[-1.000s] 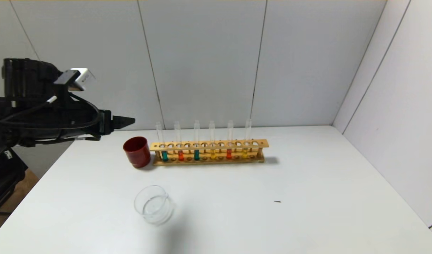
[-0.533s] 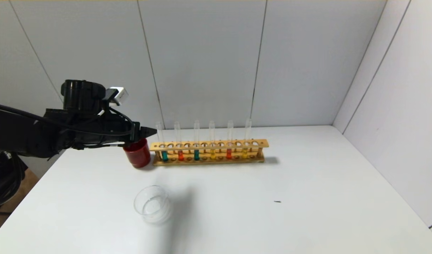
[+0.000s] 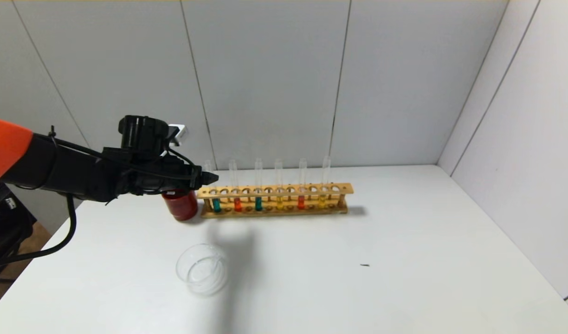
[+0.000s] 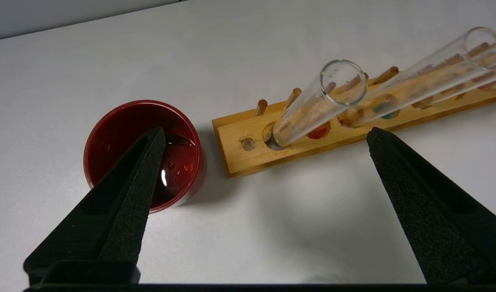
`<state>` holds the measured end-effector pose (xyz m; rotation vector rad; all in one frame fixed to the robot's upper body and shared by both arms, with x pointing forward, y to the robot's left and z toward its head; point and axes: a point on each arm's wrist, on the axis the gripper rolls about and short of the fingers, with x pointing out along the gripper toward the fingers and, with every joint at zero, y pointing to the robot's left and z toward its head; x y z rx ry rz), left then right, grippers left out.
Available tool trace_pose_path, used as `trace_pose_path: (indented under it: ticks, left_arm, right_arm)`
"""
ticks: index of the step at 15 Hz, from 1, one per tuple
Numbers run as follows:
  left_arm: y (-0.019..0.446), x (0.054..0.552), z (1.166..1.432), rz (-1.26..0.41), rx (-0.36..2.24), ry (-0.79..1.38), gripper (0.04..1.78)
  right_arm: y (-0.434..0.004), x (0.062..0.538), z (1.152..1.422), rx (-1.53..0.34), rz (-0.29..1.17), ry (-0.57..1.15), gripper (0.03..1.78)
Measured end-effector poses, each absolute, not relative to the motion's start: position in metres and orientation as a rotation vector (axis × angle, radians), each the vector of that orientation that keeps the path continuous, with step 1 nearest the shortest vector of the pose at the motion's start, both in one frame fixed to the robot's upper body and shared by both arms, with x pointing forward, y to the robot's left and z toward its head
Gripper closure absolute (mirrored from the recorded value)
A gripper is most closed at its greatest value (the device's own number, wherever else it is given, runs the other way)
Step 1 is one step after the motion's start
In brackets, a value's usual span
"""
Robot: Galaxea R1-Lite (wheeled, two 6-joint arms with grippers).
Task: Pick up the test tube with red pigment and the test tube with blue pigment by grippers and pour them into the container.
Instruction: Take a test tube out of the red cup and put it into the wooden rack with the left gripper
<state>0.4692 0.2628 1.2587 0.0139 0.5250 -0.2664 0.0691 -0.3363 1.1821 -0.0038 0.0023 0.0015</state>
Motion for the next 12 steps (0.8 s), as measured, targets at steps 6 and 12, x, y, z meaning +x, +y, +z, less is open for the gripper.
trace_pose_path:
  ticks: [6, 12]
  left_arm:
    - [0.245, 0.49, 1.239, -0.26, 0.022, 0.55, 0.07]
    - [0.242, 0.501, 1.231, -0.257, 0.022, 0.555, 0.07]
  right_arm:
    - [-0.336, 0.069, 1.182, -0.004, 0.001, 0.002, 0.06]
    - [-0.336, 0.069, 1.182, -0.004, 0.001, 0.002, 0.06]
